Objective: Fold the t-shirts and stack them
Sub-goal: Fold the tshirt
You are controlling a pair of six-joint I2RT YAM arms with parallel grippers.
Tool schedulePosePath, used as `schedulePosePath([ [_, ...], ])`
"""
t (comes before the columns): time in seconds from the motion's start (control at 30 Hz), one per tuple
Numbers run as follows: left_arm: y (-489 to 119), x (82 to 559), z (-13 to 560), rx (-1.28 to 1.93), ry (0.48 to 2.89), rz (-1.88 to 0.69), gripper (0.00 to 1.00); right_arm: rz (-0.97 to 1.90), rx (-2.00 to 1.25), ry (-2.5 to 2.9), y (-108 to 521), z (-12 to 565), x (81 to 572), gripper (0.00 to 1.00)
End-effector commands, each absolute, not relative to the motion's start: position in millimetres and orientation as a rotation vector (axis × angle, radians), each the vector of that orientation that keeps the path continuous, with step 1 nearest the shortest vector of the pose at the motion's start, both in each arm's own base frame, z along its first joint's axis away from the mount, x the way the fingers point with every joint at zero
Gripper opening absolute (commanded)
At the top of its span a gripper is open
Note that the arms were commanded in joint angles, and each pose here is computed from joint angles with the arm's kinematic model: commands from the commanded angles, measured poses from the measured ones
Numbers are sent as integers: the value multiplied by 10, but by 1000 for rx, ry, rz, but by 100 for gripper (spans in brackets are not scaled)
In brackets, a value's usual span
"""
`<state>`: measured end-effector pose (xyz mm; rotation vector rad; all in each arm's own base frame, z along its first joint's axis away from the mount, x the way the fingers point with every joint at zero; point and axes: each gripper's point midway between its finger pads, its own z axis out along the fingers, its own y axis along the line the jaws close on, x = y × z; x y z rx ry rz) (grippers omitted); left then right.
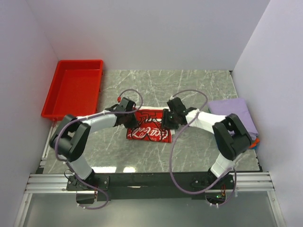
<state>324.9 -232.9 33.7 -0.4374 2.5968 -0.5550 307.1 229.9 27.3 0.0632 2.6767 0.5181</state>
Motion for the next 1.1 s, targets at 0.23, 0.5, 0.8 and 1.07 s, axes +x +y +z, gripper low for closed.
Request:
schedulePosePath([
  [0.23, -2438, 3157, 1127, -327, 2461, -630, 1, 494, 225, 2500, 1971, 779, 2993, 77],
  [0.5, -2920, 2868, 907, -216, 2541, -683, 1, 578, 248, 2519, 1796, 653, 3024, 85],
  [0.8, -3077, 2761, 310, -186, 2652, -604, 1, 588, 244, 2580, 1842, 377, 3061, 81],
  [1.07, -3032, 2703, 231, -193, 2675, -559, 1, 569, 270, 2611, 1866, 198, 3084, 75],
])
